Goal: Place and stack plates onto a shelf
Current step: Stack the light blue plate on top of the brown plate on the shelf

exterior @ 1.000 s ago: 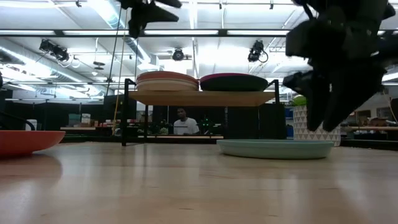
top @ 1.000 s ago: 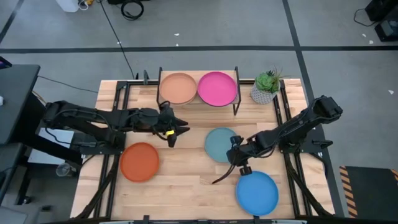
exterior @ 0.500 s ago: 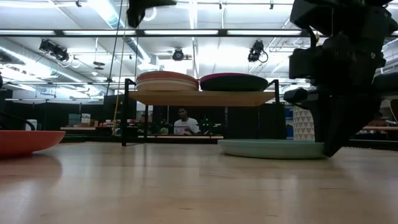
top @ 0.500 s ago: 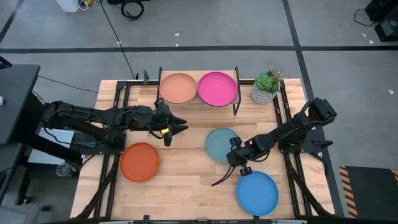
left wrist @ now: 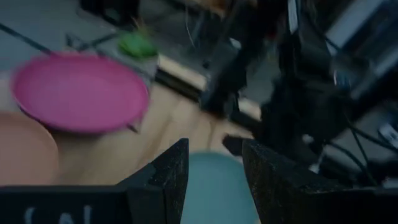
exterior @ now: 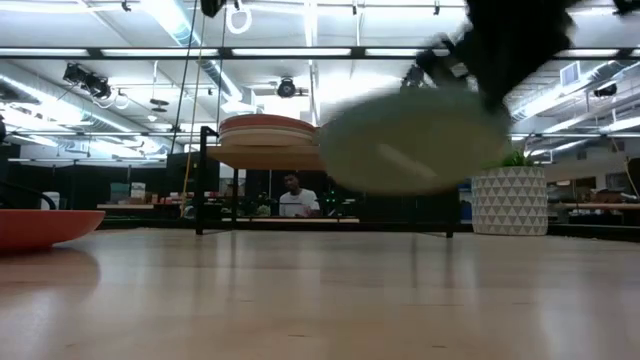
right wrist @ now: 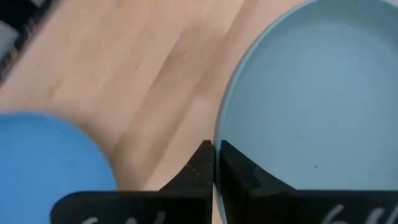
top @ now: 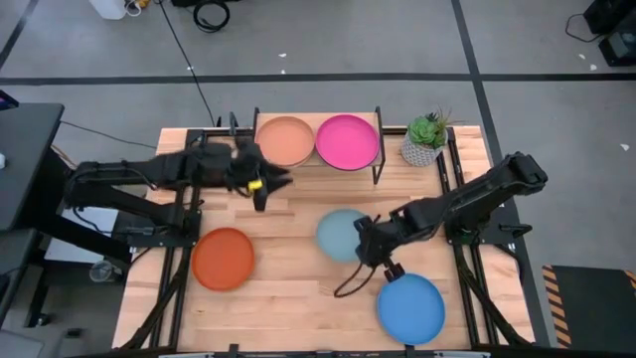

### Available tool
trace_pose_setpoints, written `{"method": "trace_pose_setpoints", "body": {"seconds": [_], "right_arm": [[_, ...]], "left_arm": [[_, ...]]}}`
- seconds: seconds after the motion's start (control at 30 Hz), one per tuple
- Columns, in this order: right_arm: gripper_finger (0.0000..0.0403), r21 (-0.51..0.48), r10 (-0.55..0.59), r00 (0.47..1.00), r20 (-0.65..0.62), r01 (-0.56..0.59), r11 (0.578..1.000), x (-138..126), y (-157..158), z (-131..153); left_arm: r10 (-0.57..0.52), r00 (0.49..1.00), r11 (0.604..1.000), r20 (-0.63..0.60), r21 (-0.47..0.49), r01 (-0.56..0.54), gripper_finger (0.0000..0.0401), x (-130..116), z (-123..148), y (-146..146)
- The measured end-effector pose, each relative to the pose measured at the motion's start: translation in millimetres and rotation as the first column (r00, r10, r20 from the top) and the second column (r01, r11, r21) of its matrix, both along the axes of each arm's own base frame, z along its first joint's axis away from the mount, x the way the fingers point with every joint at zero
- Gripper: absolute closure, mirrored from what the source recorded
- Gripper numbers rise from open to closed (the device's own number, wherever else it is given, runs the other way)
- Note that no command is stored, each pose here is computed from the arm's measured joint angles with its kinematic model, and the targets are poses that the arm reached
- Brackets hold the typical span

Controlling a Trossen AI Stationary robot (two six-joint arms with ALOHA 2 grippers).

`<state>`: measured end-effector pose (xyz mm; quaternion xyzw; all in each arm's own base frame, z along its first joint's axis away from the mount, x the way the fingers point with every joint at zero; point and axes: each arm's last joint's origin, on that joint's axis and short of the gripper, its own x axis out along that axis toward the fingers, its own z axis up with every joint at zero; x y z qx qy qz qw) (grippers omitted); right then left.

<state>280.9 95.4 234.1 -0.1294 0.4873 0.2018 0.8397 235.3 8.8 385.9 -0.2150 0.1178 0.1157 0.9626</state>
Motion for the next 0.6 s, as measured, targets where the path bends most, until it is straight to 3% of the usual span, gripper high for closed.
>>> {"method": "trace_pose_setpoints", "body": {"seconds": [0.23, 0.37, 0.6], "right_arm": [[0.0374, -0.035, 0.045, 0.973, 0.227, -0.038, 0.999, 21, -15, 68], [0.0384, -0.113, 0.086, 0.944, 0.319, -0.052, 0.992, 28, -24, 93], [0.0386, -0.218, 0.083, 0.871, 0.485, 0.028, 0.976, 42, -56, 121]], "left_arm": [[0.120, 0.986, 0.993, 0.112, 0.001, -0.121, 0.0245, -19, 55, 26], [0.170, 0.974, 0.986, 0.147, -0.025, -0.168, 0.0245, -33, 80, 33], [0.057, 0.969, 0.996, 0.239, 0.050, -0.070, 0.0245, -51, 116, 26]]}}
